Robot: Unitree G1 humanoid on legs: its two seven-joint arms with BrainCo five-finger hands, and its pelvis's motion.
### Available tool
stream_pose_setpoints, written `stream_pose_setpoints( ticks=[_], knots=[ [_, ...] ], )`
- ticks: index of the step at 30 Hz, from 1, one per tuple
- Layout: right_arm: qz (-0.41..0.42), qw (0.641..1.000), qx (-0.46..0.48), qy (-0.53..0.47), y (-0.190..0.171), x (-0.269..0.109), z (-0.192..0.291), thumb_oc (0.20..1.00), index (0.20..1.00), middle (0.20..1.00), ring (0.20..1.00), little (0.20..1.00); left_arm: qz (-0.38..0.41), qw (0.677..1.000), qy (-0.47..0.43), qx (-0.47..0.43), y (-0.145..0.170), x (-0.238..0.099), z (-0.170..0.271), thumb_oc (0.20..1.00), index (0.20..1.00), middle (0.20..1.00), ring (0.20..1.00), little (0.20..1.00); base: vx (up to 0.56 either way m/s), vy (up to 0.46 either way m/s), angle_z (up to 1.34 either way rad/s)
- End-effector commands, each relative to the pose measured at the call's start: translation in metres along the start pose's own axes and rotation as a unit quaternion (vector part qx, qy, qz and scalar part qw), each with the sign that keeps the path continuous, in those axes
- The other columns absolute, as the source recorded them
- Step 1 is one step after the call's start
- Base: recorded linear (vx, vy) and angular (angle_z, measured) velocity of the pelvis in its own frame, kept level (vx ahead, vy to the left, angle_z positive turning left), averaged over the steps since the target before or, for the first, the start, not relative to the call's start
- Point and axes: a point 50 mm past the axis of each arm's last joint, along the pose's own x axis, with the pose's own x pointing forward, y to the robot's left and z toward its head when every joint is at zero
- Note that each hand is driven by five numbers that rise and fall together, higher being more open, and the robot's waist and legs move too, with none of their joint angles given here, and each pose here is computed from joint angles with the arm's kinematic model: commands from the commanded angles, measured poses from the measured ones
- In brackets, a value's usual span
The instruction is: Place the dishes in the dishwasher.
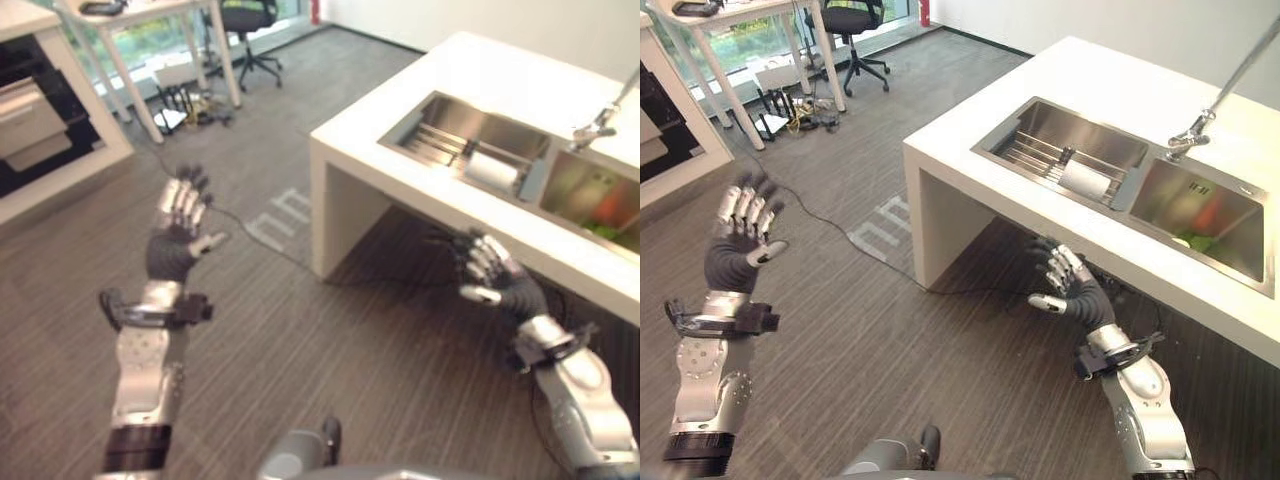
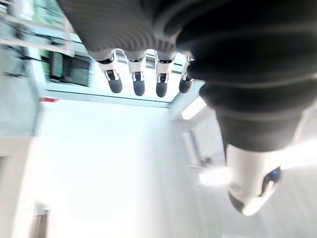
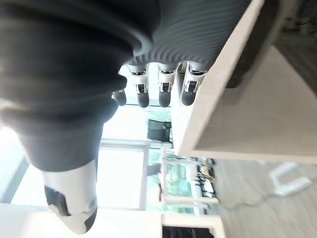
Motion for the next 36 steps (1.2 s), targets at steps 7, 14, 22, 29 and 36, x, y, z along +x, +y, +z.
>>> stream_pose_setpoints(
  ticks=[7,14,22,29,36],
  knots=[
    [0.063,0.996,0.019,-0.065,0.016,0.027,0.019,1.000,1.000,1.000,1.000,1.000,0.024,0.994,-0.047,0.094,0.009,-0.002,0.021,1.000,1.000,1.000,1.000,1.000,0.08,-0.048,-0.83],
    [0.038,0.996,0.007,-0.076,0.015,0.030,0.026,1.000,1.000,1.000,1.000,1.000,0.044,0.996,-0.045,0.065,0.007,0.000,0.019,1.000,1.000,1.000,1.000,1.000,0.22,-0.192,-0.33],
    [0.024,0.996,-0.018,-0.082,0.003,0.021,0.035,1.000,1.000,1.000,1.000,1.000,0.043,0.997,-0.058,0.033,0.001,-0.002,0.019,1.000,1.000,1.000,1.000,1.000,0.21,-0.230,-0.07],
    [0.036,0.995,-0.033,-0.086,0.004,0.024,0.038,1.000,1.000,1.000,1.000,1.000,0.038,0.996,-0.073,0.019,-0.003,-0.010,0.024,1.000,1.000,1.000,1.000,1.000,0.17,-0.015,-0.28],
    [0.049,0.994,-0.048,-0.082,0.005,0.025,0.040,1.000,1.000,1.000,1.000,1.000,0.051,0.994,-0.093,0.013,0.005,-0.010,0.029,1.000,1.000,1.000,1.000,1.000,0.27,0.348,-0.47]
  ],
)
